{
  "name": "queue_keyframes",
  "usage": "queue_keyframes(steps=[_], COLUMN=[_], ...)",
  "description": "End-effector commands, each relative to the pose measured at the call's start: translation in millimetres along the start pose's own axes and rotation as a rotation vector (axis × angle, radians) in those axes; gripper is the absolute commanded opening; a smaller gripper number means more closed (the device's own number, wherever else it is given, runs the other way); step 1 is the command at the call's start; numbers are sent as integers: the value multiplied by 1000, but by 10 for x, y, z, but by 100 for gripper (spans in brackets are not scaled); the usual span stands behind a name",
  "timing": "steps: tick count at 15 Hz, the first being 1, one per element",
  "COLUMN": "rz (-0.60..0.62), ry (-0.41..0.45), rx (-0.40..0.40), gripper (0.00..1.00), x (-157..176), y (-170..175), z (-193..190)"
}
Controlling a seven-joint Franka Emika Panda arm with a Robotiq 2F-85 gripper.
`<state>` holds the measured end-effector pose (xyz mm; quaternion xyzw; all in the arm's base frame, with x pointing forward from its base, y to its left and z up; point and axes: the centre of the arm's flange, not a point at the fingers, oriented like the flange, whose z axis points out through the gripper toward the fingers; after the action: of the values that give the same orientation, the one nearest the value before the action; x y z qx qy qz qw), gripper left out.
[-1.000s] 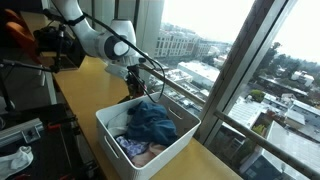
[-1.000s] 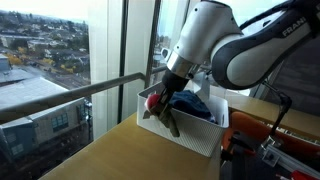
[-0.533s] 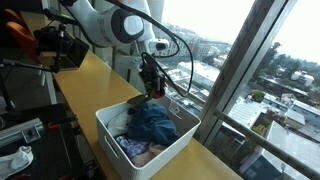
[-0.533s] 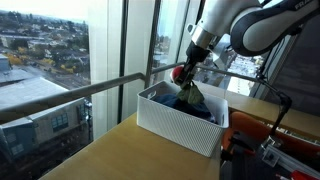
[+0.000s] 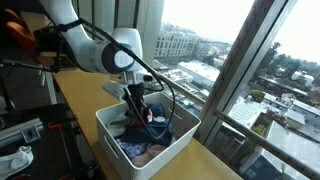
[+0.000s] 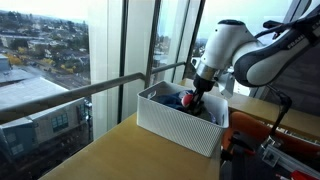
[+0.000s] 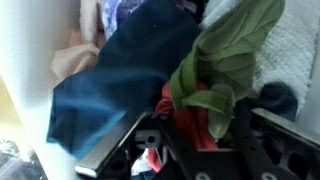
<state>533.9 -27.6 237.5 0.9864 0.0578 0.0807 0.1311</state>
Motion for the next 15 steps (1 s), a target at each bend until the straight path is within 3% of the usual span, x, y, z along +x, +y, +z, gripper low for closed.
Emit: queue_keyframes(steps=[1,5,6,8,13,15], rz=[-12,-20,-17,-11,5,8], ry=[-35,-38,-37,-34,6,30], rx=[11,22,23,24,13,6], gripper=[5,5,46,54,90,100], x=[-135,-162,-160,-164,-140,-97], y=[-283,-360,-341,-291,-130,-90], z=[442,582,556,494,101,-78])
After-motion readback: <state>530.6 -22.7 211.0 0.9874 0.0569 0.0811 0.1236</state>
